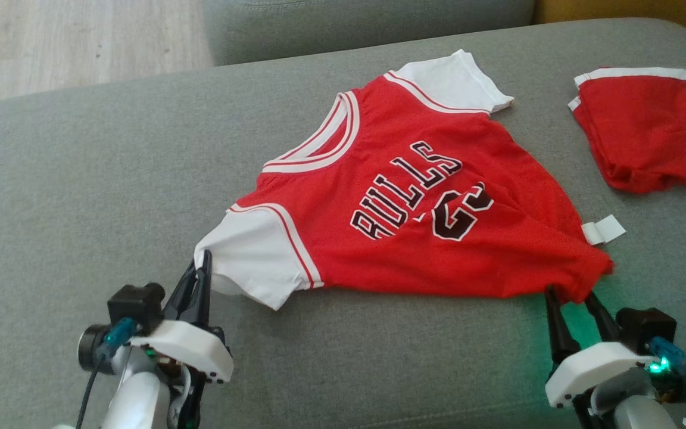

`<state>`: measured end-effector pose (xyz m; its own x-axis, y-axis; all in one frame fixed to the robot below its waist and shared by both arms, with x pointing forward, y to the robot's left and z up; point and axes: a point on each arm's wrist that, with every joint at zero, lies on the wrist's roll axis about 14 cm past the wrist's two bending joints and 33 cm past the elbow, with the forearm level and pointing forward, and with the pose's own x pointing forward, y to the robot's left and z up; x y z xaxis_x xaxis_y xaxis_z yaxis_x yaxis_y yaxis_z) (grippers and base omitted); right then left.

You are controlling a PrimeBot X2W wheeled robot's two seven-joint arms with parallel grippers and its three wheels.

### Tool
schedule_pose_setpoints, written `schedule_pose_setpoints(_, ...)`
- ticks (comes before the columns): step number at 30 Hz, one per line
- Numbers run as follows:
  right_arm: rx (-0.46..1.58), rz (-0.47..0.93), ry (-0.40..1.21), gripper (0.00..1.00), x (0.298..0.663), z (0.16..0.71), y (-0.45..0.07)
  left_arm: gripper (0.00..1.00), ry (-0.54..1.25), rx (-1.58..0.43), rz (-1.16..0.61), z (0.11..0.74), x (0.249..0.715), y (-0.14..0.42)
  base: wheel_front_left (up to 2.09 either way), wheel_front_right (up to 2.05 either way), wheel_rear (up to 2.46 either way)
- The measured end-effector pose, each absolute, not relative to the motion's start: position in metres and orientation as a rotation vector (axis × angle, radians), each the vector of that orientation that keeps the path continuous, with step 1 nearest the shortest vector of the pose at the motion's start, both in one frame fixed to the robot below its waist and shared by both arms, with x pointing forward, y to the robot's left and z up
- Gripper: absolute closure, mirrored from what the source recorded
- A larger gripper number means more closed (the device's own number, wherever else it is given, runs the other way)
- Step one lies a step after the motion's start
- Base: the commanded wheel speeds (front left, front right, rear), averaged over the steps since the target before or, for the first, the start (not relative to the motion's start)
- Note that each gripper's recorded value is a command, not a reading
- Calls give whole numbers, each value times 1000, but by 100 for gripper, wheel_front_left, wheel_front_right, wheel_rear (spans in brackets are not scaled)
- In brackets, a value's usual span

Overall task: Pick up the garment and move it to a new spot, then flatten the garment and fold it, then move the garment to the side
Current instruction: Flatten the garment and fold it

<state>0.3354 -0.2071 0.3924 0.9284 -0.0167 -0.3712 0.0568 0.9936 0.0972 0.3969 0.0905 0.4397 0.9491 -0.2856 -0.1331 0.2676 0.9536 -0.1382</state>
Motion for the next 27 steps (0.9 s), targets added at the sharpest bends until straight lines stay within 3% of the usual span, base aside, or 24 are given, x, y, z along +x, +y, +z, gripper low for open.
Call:
schedule_pose_setpoints(1, 116, -42, 376, 0, 335, 393, -207, 60, 157, -116, -285, 438, 397, 90, 0, 0, 0)
schedule_pose_setpoints(2, 125, -47, 372, 0, 335, 394, -207, 24, 160, -108, -289, 437, 397, 89, 0, 0, 0)
schedule_pose_setpoints(3, 130, -49, 368, 0, 335, 395, -207, 0, 161, -103, -293, 437, 397, 88, 0, 0, 0)
schedule_pose_setpoints(16, 175, -64, 306, 0, 304, 399, -203, 0, 88, -129, -280, 459, 408, 90, 0, 0, 0)
schedule_pose_setpoints(27, 218, -94, 274, 0, 327, 403, -212, 0, 69, -152, -270, 465, 401, 91, 0, 0, 0)
